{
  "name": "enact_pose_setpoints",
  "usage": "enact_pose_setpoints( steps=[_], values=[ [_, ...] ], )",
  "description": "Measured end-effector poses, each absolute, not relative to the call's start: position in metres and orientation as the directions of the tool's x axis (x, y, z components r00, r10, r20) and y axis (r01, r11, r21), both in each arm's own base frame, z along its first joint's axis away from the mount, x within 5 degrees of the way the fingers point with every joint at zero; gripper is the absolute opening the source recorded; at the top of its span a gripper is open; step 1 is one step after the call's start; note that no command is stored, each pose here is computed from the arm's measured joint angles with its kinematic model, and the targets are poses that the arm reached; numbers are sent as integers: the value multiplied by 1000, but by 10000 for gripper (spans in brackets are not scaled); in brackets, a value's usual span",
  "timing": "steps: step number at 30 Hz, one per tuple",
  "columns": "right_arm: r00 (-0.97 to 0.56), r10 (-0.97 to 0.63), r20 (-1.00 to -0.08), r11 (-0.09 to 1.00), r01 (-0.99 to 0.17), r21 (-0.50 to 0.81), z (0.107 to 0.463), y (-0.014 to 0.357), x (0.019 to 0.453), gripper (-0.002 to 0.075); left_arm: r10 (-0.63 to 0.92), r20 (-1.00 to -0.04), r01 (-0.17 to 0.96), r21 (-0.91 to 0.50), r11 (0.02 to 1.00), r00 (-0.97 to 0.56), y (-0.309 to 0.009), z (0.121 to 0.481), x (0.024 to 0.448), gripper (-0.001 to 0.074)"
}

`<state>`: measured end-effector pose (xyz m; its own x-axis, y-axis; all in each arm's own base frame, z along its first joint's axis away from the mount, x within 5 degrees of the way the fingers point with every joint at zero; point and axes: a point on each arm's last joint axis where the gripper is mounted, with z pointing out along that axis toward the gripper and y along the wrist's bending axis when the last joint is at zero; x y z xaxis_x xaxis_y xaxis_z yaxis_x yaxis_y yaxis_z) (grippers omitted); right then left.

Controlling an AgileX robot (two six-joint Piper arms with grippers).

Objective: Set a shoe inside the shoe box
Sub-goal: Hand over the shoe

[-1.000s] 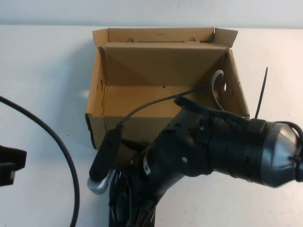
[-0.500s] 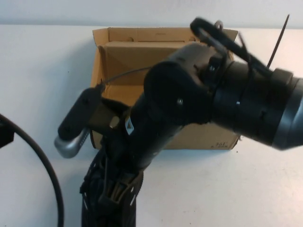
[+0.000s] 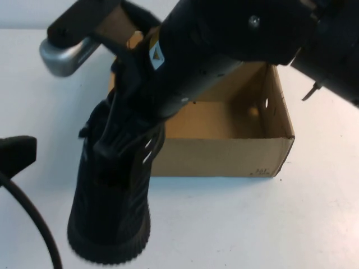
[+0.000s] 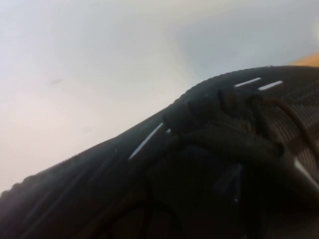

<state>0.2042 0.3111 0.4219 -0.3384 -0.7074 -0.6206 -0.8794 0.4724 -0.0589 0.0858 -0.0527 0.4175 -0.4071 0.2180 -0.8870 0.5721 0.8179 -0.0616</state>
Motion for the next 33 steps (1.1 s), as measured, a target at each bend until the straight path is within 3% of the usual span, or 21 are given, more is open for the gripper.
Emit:
enact_pose_setpoints(
  steps=[5, 16, 25, 33],
  values=[
    [-393, -670, -630, 585, -801, -123, 426, 302, 215, 14, 279, -892, 614, 2, 789, -355, -54, 418, 85, 669],
    [-564, -544, -622, 763, -640, -88, 420, 279, 267, 14, 355, -866, 665, 36, 746, -351, -61, 412, 106, 670],
    [-571, -518, -637, 785, -613, -89, 425, 281, 290, 14, 379, -859, 774, -31, 633, -345, -80, 401, 138, 670],
    [-563, -503, -656, 783, -618, -70, 427, 289, 295, 13, 427, -856, 812, 15, 583, -291, -101, 390, 163, 670]
  ],
)
